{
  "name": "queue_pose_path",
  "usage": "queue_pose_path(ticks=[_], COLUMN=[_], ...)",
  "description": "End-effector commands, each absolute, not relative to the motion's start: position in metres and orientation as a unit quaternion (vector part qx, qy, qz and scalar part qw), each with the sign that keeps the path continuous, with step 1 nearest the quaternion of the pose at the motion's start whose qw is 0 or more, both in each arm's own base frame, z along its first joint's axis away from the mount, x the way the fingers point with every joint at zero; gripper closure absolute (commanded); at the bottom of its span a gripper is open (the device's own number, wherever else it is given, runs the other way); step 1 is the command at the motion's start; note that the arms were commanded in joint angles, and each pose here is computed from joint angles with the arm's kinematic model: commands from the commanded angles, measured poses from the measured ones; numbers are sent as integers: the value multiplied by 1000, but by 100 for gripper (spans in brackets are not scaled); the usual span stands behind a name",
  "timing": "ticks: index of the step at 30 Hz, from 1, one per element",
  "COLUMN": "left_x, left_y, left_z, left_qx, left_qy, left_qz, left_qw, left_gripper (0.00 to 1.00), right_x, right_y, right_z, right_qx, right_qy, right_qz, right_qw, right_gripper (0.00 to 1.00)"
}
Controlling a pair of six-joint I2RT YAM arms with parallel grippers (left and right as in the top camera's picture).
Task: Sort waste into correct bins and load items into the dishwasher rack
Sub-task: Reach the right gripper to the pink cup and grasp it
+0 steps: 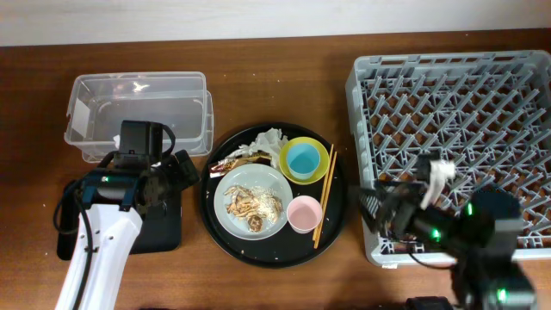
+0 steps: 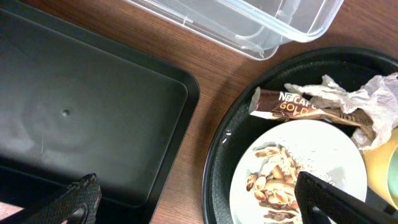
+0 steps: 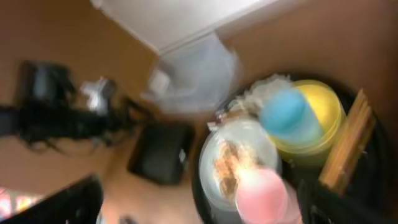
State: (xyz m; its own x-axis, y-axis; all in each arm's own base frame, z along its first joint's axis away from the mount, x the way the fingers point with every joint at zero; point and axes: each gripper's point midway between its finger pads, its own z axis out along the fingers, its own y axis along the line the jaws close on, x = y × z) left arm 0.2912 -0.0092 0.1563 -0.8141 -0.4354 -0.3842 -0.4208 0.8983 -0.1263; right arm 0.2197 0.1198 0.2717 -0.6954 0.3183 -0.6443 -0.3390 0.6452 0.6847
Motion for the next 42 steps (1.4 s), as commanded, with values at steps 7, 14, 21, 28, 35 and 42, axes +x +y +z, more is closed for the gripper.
queue_pose_path(ticks=[7,14,21,28,35,42], left_x=[294,294,294,294,294,294], left_y=[-9,-9,-9,-9,-9,-9], left_z=[163,163,163,163,163,163], left_qx=[-222,-223,-222,-222,-222,-222], left_qy=[951,951,951,951,951,951], left_qz=[-22,-22,-22,-22,-22,-22], left_qw=[214,214,214,214,214,214], left_gripper=[1,1,1,1,1,1], right_x=[241,187,185,198,218,232], right_y=[146,249,265,259,260,251], right_z=[248,183,92,75,77,76], right_qx=[-96,-250,-265,-261,-255,-228], right_qy=[939,941,960,963,963,966], right_qz=[139,167,88,43,25,-10], right_qw=[300,153,35,41,88,122], right_gripper=[2,2,2,10,47,50])
